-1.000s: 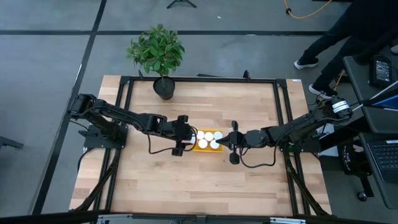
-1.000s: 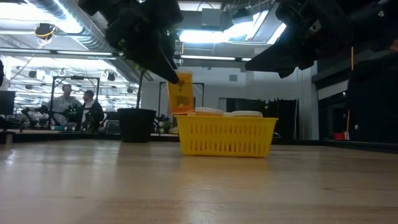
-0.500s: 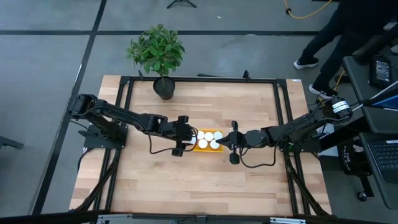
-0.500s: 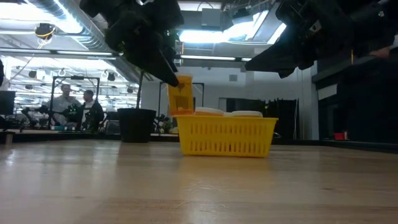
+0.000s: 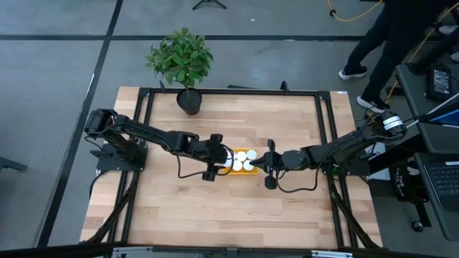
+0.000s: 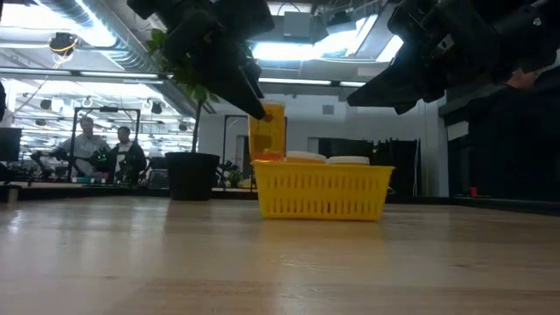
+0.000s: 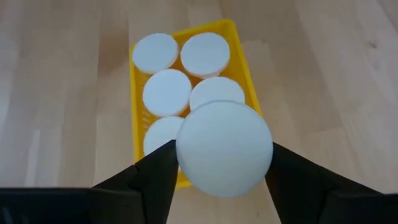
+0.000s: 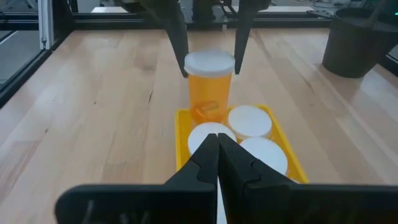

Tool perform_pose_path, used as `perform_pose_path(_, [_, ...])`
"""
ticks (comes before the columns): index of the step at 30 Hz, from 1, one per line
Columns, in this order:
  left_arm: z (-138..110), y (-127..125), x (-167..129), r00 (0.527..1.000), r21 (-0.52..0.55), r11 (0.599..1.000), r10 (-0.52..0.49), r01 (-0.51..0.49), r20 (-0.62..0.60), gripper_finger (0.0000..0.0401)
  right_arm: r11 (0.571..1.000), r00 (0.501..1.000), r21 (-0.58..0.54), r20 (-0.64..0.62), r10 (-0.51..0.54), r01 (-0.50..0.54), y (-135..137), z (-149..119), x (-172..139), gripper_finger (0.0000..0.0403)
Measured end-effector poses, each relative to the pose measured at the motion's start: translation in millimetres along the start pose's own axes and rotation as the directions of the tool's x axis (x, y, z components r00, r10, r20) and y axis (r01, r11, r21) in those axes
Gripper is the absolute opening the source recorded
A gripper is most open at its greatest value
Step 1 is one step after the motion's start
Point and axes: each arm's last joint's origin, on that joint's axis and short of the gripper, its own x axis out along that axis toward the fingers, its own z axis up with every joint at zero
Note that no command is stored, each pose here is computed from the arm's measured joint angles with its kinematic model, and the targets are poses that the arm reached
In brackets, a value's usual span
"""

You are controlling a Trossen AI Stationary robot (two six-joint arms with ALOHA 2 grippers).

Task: Pick and place pill bottles into a basket
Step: Put the orange pill bottle into the yellow bin

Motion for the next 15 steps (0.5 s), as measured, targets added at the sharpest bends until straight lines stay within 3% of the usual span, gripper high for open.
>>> perform_pose_path(15, [0.6, 1.8, 8.1, 1.0, 0.026, 1.0, 0.005, -0.005, 0.016, 0.0216, 1.0, 1.0, -0.001, -0.003, 0.0, 0.0, -0.1, -0.3, 0.0, 0.0004])
